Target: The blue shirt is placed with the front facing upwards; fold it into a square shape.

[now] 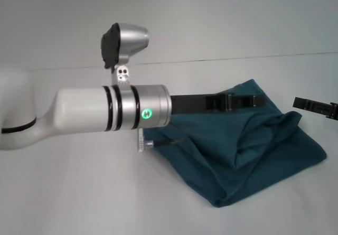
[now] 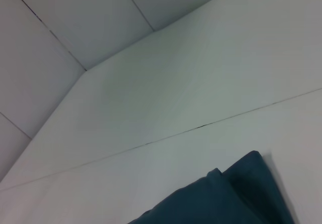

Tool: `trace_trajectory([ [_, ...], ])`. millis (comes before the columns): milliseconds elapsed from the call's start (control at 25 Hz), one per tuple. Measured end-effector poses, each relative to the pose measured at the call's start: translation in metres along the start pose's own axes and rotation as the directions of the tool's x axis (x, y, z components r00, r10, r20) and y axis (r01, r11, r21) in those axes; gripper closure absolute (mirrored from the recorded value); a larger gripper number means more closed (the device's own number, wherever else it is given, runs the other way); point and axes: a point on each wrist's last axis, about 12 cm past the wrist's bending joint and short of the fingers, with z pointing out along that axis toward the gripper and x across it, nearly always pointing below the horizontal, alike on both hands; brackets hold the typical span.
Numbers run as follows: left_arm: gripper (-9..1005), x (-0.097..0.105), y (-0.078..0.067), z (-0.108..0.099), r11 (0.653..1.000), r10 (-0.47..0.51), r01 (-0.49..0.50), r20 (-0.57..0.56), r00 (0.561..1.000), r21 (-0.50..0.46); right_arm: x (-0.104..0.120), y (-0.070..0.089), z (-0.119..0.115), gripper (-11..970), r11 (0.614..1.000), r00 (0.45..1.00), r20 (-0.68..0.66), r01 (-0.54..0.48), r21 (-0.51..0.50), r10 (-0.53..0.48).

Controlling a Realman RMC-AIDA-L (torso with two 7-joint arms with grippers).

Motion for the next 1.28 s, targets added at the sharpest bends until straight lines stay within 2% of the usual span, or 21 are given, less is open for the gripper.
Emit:
trace_trajectory([
  [240, 371, 0.009, 0.009, -0.020, 1.000, 0.005, -0.005, 0.027, 1.000, -0.011, 0.001, 0.003, -0.002, 29, 0.999, 1.000, -0.017, 0.006, -0.039, -0.007],
  [400, 258, 0.020, 0.018, -0.045, 0.999, 0.027, -0.026, 0.045, 0.999, -0.038, 0.001, 0.006, -0.008, 29, 0.996, 0.999, -0.045, -0.002, -0.085, -0.002],
  [560, 144, 0.033, 0.028, -0.074, 0.994, 0.064, -0.059, 0.061, 0.996, -0.092, 0.002, 0.010, -0.014, 29, 0.991, 0.993, -0.108, -0.052, -0.123, 0.039],
  [760, 114, 0.048, 0.039, -0.111, 0.990, 0.100, -0.095, 0.046, 0.994, -0.107, 0.005, 0.012, -0.016, 30, 0.982, 0.980, -0.169, -0.126, -0.138, 0.102],
  [1000, 109, 0.067, 0.046, -0.151, 0.988, 0.120, -0.107, 0.113, 0.986, -0.114, 0.023, 0.019, 0.001, 30, 0.948, 0.924, -0.306, -0.281, -0.146, 0.227],
  [1280, 108, 0.074, 0.050, -0.155, 0.979, 0.152, -0.141, 0.067, 0.986, -0.146, 0.033, 0.028, 0.014, 29, 0.914, 0.870, -0.389, -0.381, -0.138, 0.304],
])
